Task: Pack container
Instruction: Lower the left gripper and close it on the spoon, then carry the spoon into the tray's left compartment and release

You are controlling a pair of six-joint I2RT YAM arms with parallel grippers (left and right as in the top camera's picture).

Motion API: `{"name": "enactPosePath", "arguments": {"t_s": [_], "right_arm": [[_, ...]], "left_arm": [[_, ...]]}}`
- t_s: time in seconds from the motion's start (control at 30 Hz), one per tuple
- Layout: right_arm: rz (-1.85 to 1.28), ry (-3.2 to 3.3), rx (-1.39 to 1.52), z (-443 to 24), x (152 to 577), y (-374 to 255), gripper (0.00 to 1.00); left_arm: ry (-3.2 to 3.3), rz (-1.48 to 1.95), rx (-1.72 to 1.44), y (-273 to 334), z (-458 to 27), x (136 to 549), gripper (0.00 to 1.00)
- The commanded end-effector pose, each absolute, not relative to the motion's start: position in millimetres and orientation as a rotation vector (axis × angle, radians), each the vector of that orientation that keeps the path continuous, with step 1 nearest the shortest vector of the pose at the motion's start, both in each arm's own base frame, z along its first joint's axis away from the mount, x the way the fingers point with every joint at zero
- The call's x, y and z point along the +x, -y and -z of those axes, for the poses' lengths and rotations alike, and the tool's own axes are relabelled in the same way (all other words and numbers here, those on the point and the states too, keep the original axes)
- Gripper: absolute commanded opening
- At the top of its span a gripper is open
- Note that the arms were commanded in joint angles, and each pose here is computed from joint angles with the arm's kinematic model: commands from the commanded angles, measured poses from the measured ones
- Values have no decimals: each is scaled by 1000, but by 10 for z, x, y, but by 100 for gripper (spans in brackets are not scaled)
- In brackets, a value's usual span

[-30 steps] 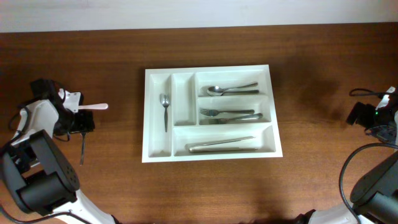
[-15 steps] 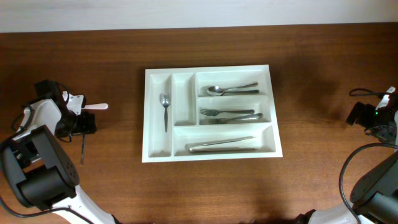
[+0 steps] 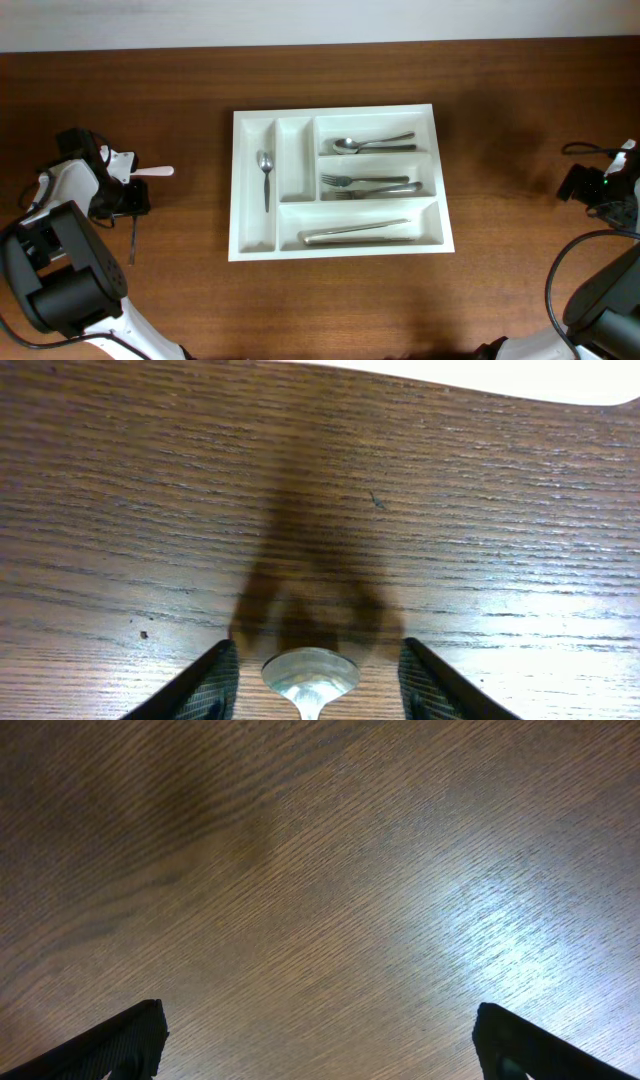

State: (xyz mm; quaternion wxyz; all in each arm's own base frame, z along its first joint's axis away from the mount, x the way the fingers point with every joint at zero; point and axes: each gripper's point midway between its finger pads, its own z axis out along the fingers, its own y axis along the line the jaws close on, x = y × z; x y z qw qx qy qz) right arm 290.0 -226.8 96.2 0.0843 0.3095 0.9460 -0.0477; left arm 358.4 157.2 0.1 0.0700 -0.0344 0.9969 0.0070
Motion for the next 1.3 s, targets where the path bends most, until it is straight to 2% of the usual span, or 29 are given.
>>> {"name": "enactPosePath", "arguments": {"t_s": [0.0,0.23,0.4,0.87,1.27], "right_arm": [[142,-2801,930,-1021,2910,2270,99],[142,-2801,930,-1021,2910,2270,99],[142,-2801,930,-1021,2910,2270,99],[142,-2801,930,-1021,2910,2270,99],[142,-2800,930,-1021,2910,2270,99]], "left_arm": [[-2993,-33,-93,-1604,3,3625,45],[-2993,-33,-93,-1604,3,3625,43],[-2993,-33,-93,-1603,3,3623,29],[-2985,-34,-114,-1613,-42,3657,29],[-2929,-59,-33,-1529,-520,4018,28]]}}
